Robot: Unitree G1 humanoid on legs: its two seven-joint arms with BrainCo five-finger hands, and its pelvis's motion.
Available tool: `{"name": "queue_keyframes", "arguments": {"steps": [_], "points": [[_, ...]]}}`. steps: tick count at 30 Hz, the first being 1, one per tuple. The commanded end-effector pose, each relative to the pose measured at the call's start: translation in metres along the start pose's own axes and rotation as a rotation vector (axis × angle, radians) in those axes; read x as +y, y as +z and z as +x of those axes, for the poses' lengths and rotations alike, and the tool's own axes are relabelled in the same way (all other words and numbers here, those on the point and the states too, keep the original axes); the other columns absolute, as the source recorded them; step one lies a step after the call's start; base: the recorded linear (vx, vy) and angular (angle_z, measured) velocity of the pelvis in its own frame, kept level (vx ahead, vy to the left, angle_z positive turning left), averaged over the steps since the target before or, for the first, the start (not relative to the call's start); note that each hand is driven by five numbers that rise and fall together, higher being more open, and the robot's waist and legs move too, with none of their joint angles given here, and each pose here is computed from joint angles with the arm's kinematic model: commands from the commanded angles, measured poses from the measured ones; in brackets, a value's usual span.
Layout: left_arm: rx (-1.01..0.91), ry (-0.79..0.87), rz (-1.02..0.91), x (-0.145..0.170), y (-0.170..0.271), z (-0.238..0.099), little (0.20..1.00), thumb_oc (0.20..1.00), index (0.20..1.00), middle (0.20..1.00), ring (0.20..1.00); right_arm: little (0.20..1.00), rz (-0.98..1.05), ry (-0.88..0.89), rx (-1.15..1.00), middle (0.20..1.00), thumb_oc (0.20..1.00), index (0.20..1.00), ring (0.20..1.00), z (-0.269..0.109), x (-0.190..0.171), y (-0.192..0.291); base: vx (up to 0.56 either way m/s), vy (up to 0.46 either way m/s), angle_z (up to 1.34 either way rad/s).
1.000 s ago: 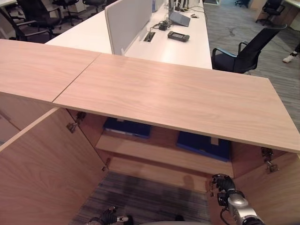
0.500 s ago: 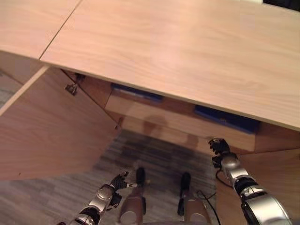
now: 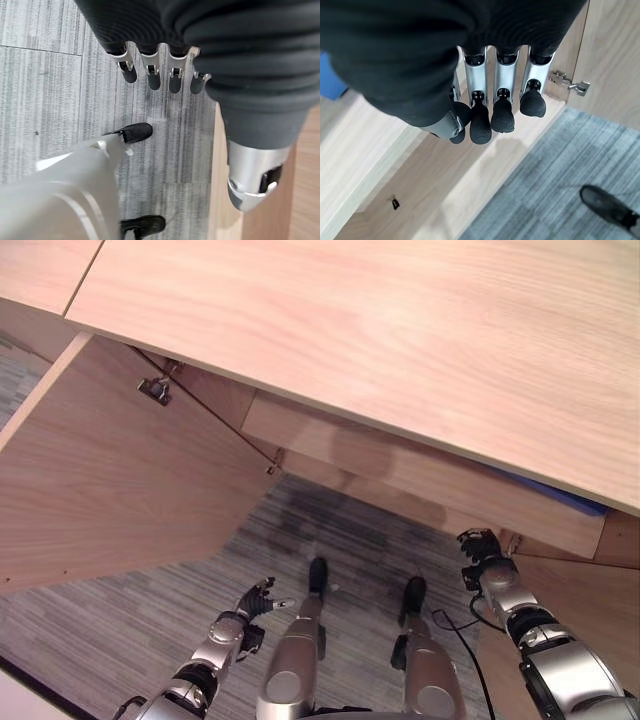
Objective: Put the empty folder in the office cabinet
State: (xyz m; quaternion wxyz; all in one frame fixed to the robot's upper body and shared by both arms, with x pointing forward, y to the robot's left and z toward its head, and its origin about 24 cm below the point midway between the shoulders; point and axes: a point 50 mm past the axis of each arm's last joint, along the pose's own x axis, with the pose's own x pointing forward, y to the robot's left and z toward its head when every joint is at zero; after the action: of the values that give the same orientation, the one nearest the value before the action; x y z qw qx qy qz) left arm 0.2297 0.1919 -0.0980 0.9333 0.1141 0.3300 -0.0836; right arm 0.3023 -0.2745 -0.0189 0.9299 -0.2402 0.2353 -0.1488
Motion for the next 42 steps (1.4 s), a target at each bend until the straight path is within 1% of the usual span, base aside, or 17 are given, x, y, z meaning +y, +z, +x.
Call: {"name": "queue_keyframes", "arguments": {"steps": [1,6,8,9,10,11,12,13,14,22,28,34,42], "points": [[-0.058,0.017,-0.011,0.006,0.014,0.003,1.0,1.0,1.0,1.0,1.0,0.2,0.011,-0.086,-0.052,0.2,0.2,0.2,0.2,0.006,-0.021,0.015,0.0,0.0,0.0],[-0.109,-0.022,0.002,0.002,0.02,0.0,1.0,1.0,1.0,1.0,1.0,0.2,0.136,-0.177,-0.187,0.2,0.2,0.2,0.2,0.008,-0.041,0.046,0.0,0.0,0.0],[-0.116,-0.03,0.002,0.0,0.019,-0.001,1.0,1.0,1.0,1.0,1.0,0.2,0.154,-0.189,-0.22,0.2,0.2,0.2,0.2,0.006,-0.044,0.052,0.0,0.0,0.0],[-0.129,-0.037,-0.004,-0.001,0.019,-0.002,1.0,1.0,1.0,1.0,1.0,0.2,0.172,-0.207,-0.269,0.2,0.2,0.2,0.2,0.004,-0.048,0.059,0.0,0.0,0.0],[-0.183,-0.059,-0.023,0.019,0.023,-0.015,1.0,1.0,1.0,1.0,1.0,0.2,0.182,-0.235,-0.337,0.2,0.2,0.2,0.2,0.0,-0.065,0.068,0.01,0.034,0.0],[-0.218,-0.035,-0.025,0.04,0.015,-0.034,1.0,1.0,1.0,1.0,1.0,0.2,0.192,-0.269,-0.368,0.2,0.2,0.2,0.2,-0.006,-0.079,0.064,-0.01,0.035,0.0],[-0.197,-0.044,-0.018,0.048,0.003,-0.045,1.0,1.0,1.0,1.0,1.0,0.2,0.185,-0.283,-0.409,0.2,0.2,0.2,0.2,-0.01,-0.084,0.065,0.0,0.0,0.0],[-0.158,-0.054,-0.017,0.049,-0.008,-0.048,1.0,1.0,1.0,1.0,1.0,0.2,0.195,-0.296,-0.432,0.2,0.2,0.2,0.2,-0.013,-0.086,0.067,-0.01,-0.009,0.04],[-0.115,-0.056,0.001,0.048,-0.015,-0.045,1.0,1.0,1.0,1.0,1.0,0.2,0.217,-0.298,-0.513,0.2,0.2,0.2,0.2,-0.021,-0.083,0.078,0.0,-0.012,0.04],[-0.102,-0.02,-0.002,0.041,-0.015,-0.035,1.0,1.0,1.0,1.0,1.0,0.2,0.287,-0.332,-0.645,0.2,0.2,0.2,0.2,-0.041,-0.089,0.089,0.0,-0.001,0.0],[-0.107,-0.018,-0.011,0.043,-0.015,-0.037,1.0,1.0,1.0,1.0,1.0,0.2,0.288,-0.35,-0.565,0.2,0.2,0.2,0.2,-0.032,-0.09,0.078,0.0,0.002,-0.01],[-0.154,-0.032,-0.024,0.047,-0.004,-0.038,1.0,1.0,1.0,1.0,1.0,0.2,0.282,-0.383,-0.468,0.2,0.2,0.2,0.2,-0.016,-0.099,0.076,0.0,0.0,0.0],[-0.245,-0.094,-0.008,0.053,0.017,-0.045,1.0,1.0,1.0,1.0,1.0,0.2,0.268,-0.423,-0.407,0.2,0.2,0.2,0.2,-0.003,-0.123,0.088,0.0,-0.001,0.02]]}}
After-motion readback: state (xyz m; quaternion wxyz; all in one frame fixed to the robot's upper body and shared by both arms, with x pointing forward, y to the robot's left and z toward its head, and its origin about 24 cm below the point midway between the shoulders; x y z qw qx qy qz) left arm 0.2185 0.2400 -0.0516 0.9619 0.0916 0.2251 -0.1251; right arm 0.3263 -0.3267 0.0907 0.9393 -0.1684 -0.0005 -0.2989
